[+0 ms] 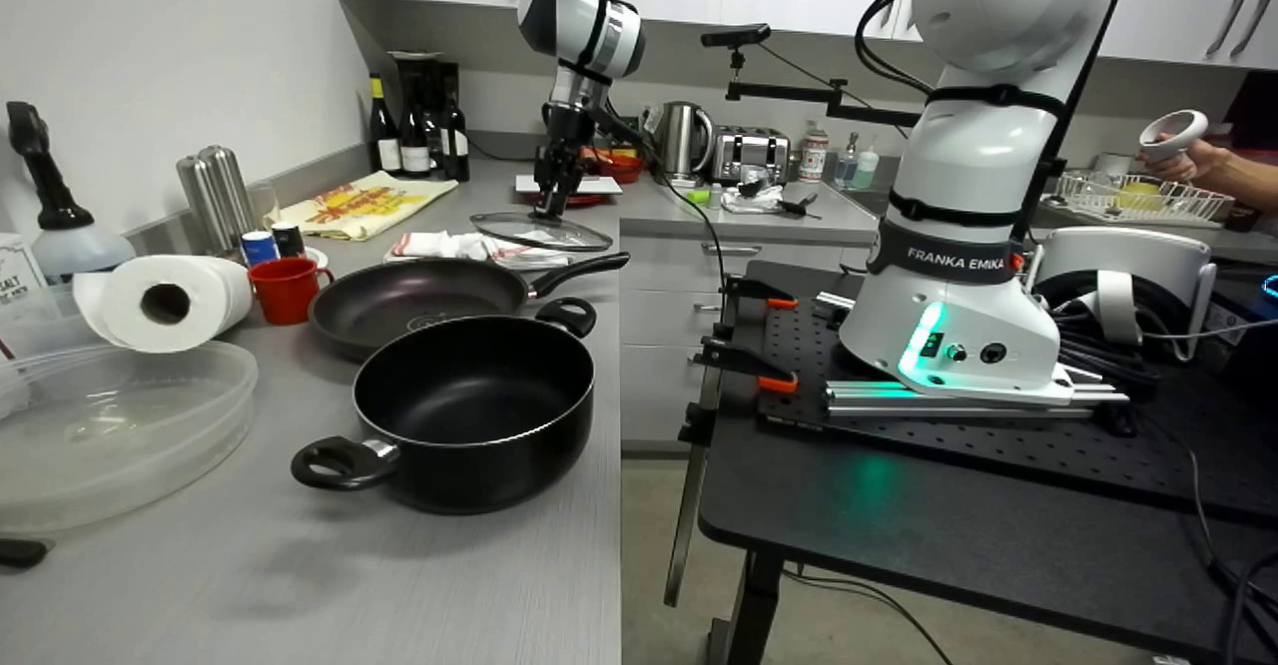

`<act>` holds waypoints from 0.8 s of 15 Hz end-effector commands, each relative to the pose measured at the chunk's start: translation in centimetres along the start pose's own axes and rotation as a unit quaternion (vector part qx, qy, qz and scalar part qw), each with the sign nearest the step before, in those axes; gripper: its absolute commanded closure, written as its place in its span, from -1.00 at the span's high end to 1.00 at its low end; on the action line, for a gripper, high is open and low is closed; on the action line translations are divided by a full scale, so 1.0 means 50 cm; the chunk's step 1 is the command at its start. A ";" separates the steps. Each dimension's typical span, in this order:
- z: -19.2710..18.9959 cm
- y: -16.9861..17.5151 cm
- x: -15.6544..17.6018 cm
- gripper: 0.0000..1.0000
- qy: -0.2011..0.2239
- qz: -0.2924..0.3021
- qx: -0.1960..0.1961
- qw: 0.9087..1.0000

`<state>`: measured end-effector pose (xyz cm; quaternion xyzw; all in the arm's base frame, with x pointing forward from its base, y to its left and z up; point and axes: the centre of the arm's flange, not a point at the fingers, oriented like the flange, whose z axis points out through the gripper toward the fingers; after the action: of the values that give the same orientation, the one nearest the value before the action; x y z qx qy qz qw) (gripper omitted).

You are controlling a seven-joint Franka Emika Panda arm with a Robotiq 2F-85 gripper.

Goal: Remove the lid on the pot

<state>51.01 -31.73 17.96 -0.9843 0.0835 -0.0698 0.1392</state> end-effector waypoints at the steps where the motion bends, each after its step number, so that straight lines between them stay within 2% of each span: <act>1: -0.051 0.042 0.040 -0.48 0.028 0.031 -0.002 0.999; 7: -0.075 0.129 0.094 -0.48 0.058 0.108 -0.029 0.992; 12: -0.023 0.189 0.130 -0.48 0.063 0.172 -0.048 0.982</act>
<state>53.27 -40.21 18.39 -0.9621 0.2292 -0.1013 0.1077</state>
